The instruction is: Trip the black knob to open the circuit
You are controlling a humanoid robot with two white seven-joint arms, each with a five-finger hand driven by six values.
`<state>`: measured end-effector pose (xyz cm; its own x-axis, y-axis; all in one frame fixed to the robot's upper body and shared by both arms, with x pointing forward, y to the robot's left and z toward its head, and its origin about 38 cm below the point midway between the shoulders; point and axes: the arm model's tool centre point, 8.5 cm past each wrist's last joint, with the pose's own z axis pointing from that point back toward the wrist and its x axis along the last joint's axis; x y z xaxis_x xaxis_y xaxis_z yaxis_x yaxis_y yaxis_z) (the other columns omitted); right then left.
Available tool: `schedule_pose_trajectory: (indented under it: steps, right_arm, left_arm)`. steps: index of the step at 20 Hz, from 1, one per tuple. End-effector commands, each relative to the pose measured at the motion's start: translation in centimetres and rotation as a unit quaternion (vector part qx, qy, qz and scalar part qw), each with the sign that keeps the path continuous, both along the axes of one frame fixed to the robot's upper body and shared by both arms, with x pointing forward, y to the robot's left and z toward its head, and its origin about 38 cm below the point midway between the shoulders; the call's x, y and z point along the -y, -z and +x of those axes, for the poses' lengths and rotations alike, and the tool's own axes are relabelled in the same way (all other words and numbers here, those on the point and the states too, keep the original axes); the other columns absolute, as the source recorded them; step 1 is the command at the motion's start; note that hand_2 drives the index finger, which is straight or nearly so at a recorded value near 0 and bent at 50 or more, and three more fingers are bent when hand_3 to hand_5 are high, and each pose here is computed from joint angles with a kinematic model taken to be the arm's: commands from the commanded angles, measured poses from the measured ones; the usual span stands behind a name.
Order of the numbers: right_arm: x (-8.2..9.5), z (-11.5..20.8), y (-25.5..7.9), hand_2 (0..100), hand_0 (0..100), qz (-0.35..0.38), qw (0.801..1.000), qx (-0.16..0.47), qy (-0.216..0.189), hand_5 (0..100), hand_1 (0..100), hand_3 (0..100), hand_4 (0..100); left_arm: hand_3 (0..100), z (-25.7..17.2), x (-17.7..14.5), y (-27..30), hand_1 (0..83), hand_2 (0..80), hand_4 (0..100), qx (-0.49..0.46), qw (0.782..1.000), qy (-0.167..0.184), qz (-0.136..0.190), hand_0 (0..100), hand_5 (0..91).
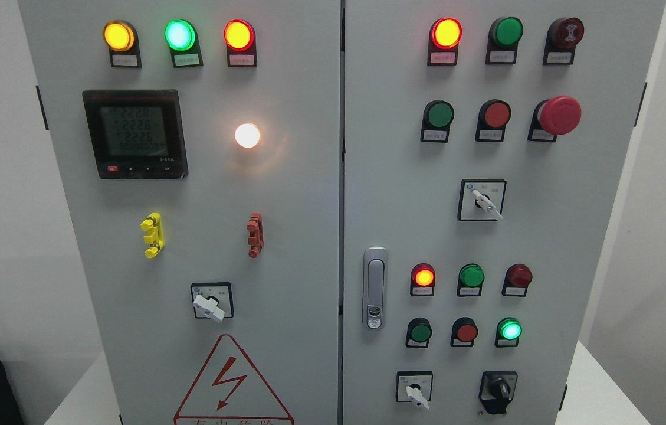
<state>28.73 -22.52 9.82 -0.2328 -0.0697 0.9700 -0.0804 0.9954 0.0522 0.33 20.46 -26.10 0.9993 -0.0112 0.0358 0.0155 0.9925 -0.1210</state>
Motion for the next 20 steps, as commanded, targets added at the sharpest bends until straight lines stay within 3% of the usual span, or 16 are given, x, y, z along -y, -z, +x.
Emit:
schedule_pose_trajectory:
  steps: [1,8,20]
  right_arm:
    - [1.43,-1.78,-1.0,2,0,-0.014,1.0,0.015,0.006,8,0,11,8]
    - [1.62,-2.37,-1.36,0,0,-0.009,1.0,0.018,0.003,0,0,9,4]
    - [1.41,-2.64,-1.17,0,0,-0.011,1.0,0.015,-0.007,0,0,1,0]
  left_arm:
    - [0,0.87,-0.06,0.07,38.9,0.0,0,0.013,1.0,0.0,0.001,12,0.0]
    - [0,0.87,-0.06,0.07,38.9,0.0,0,0.013,1.0,0.0,0.001,12,0.0]
    - [0,0.85,-0.06,0.07,38.9,0.0,0,0.012,1.0,0.0,0.001,12,0.0]
